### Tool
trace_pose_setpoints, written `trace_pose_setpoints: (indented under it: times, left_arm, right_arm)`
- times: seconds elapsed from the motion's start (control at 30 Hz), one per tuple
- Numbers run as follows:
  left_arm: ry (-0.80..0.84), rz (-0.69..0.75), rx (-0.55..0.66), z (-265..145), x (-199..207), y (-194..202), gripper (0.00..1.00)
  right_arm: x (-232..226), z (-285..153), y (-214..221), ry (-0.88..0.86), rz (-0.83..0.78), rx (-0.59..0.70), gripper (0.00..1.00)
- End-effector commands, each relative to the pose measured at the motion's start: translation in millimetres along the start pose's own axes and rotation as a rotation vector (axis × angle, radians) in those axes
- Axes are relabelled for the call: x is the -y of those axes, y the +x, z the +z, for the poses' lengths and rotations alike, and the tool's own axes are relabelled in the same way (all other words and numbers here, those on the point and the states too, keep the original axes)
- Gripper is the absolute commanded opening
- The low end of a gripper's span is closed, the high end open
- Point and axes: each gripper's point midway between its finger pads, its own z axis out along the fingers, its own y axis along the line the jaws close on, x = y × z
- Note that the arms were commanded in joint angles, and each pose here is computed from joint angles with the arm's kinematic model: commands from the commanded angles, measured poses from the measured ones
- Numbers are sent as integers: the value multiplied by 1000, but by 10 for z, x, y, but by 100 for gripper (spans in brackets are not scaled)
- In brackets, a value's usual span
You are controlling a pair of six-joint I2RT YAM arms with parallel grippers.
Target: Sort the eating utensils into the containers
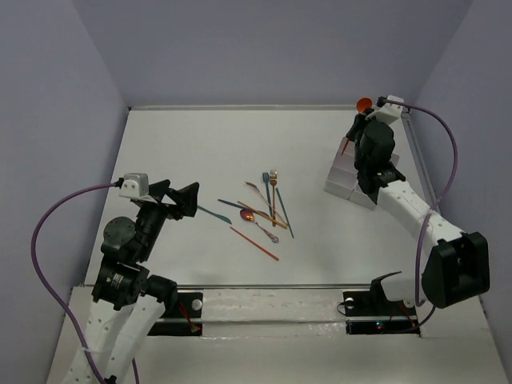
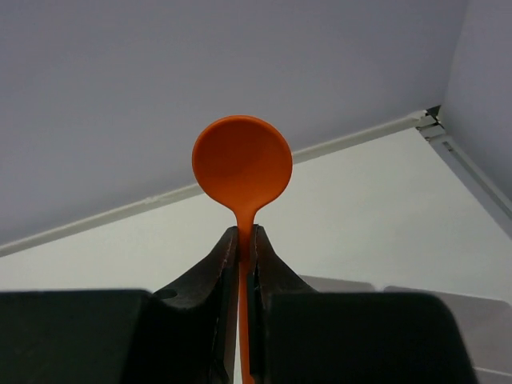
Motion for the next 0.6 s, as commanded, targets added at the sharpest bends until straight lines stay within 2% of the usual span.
trace_pose_setpoints:
  times: [0.0,0.2,0.57]
  left_arm:
    - [41,10,70,-26,116,-250,99]
    - [50,12,54,2,137,-217,99]
    - [53,16,39,37,141,-185,99]
  right_arm:
    - [213,296,-276,51,-5,142,7]
    - [368,593,-165,70,-44,154,7]
    - [382,857,44,83,-159,191,7]
